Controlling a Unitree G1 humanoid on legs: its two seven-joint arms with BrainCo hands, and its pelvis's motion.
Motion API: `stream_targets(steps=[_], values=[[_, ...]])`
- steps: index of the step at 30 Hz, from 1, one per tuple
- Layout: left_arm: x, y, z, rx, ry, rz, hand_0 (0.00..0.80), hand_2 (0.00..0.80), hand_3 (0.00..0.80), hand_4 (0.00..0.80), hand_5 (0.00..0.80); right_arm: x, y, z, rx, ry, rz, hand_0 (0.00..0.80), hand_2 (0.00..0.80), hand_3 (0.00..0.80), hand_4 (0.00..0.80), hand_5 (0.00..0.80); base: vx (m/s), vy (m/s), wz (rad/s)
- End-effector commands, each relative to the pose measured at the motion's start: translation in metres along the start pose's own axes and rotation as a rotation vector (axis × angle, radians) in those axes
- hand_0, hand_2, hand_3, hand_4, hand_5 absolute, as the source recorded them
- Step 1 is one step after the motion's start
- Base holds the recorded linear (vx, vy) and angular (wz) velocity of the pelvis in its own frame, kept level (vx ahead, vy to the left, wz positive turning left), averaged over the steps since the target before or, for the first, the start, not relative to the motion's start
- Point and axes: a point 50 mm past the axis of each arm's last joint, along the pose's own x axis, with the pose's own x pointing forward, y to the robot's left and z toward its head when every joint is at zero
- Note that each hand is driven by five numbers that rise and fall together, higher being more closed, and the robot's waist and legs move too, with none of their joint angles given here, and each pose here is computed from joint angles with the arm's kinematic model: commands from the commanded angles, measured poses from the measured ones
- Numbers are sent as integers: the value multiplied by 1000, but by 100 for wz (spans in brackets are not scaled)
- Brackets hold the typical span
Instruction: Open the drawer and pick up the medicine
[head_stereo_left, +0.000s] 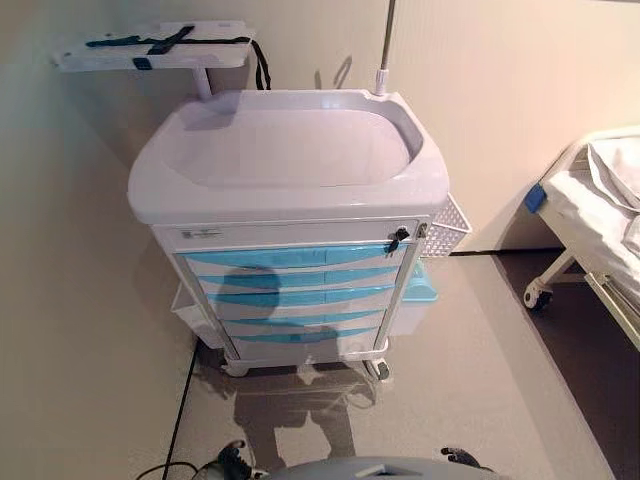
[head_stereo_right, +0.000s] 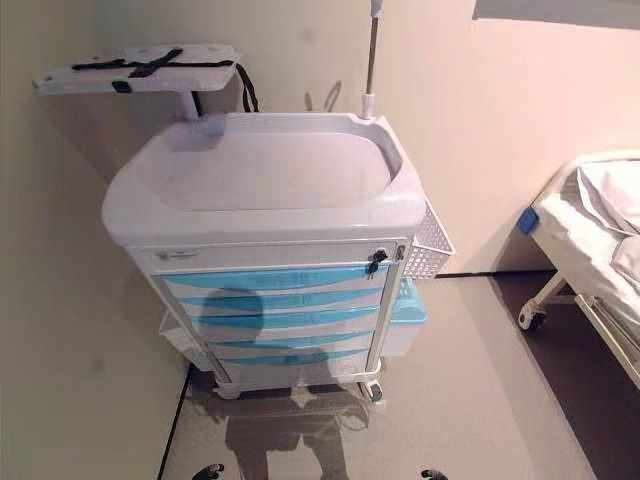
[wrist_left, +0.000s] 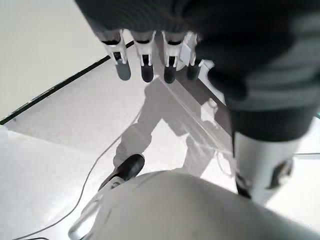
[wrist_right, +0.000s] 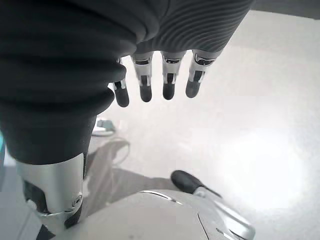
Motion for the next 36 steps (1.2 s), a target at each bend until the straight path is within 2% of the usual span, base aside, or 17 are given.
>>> stream_targets(steps=[1, 26, 36], values=[[1, -16, 9, -11, -5, -53, 0, 0, 0, 0, 0, 2, -4, 6, -64, -13, -7, 0, 0, 0, 0, 0, 0, 0, 0], [1, -16, 9, -8, -6, -62, 0, 0, 0, 0, 0, 2, -5, 6, -73, -14, -5, 0, 0, 0, 0, 0, 0, 0, 0], [3, 1, 21, -117, -54, 9, 0, 0, 0, 0, 0, 3, -13, 12, -60, -41, -29, 0, 0, 0, 0, 0, -8, 4, 0]])
